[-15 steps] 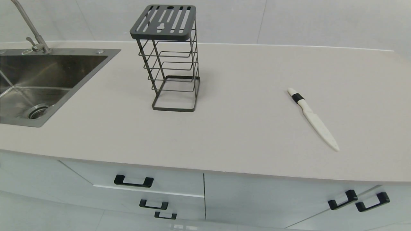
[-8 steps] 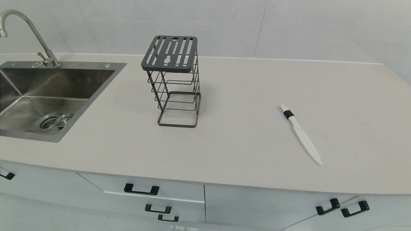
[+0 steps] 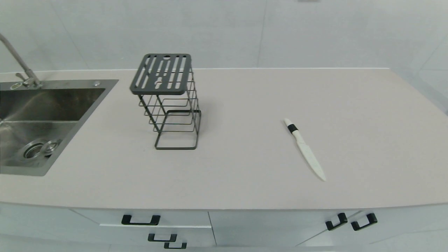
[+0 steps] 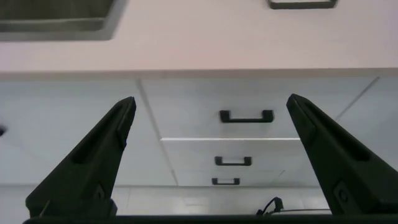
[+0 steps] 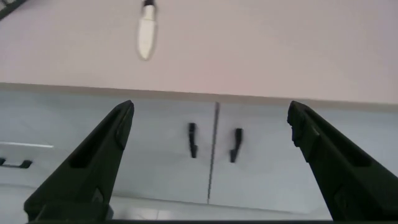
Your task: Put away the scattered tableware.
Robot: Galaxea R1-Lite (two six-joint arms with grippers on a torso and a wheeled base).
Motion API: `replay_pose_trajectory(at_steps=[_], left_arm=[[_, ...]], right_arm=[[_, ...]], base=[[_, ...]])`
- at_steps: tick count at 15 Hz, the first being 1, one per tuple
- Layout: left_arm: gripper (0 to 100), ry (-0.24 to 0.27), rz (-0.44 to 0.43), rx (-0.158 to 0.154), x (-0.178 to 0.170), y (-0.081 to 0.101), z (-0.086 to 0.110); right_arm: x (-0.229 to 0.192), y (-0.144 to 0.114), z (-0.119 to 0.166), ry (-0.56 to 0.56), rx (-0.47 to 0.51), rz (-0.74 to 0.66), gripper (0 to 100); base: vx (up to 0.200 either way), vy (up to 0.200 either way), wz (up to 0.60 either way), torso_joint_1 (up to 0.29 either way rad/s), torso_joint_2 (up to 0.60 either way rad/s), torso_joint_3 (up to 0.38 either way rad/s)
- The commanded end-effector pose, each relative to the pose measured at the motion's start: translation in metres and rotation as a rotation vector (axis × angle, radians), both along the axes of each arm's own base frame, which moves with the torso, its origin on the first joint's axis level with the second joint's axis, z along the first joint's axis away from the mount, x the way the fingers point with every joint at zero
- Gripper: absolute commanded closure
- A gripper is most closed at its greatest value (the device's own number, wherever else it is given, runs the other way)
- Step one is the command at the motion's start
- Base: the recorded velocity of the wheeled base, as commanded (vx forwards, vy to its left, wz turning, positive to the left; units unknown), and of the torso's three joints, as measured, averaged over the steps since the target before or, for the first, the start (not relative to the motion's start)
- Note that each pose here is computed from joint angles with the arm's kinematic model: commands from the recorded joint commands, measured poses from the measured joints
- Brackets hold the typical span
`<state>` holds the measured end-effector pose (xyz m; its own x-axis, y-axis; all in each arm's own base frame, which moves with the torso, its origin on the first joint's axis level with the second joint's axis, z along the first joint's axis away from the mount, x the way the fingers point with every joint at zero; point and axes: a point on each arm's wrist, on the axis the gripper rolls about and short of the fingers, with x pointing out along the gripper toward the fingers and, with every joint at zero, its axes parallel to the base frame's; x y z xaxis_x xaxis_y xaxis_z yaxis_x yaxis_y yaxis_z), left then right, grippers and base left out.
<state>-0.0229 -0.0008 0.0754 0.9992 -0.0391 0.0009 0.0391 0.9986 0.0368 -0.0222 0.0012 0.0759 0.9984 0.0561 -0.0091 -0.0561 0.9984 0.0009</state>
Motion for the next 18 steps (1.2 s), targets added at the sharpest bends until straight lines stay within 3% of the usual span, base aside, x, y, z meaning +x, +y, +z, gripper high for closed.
replay_pose_trajectory(at_steps=[1,7,10,18], left_arm=[[0,0.001,0.001,0.0,0.0001,0.0,0.0001],[0,0.001,0.005,-0.003,0.0001,0.0001,0.0001],[0,-0.001,0.007,-0.005,0.0001,0.0001,0.0002],[0,0.001,0.007,-0.006,0.0001,0.0001,0.0001]], right_arm=[[0.0001,0.0,-0.0002,0.002,0.0,0.002,0],[0.0,0.0,0.0003,0.0,0.0,0.002,0],[0.0,0.0,0.0003,0.0,0.0,0.002,0],[0.0,0.0,0.0003,0.0,0.0,0.002,0]], base=[[0.0,0.0,0.0,0.0,0.0,0.0],[0.0,0.0,0.0,0.0,0.0,0.0],[0.2,0.0,0.0,-0.003,0.0,0.005],[0.0,0.0,0.0,0.026,-0.06,-0.03]])
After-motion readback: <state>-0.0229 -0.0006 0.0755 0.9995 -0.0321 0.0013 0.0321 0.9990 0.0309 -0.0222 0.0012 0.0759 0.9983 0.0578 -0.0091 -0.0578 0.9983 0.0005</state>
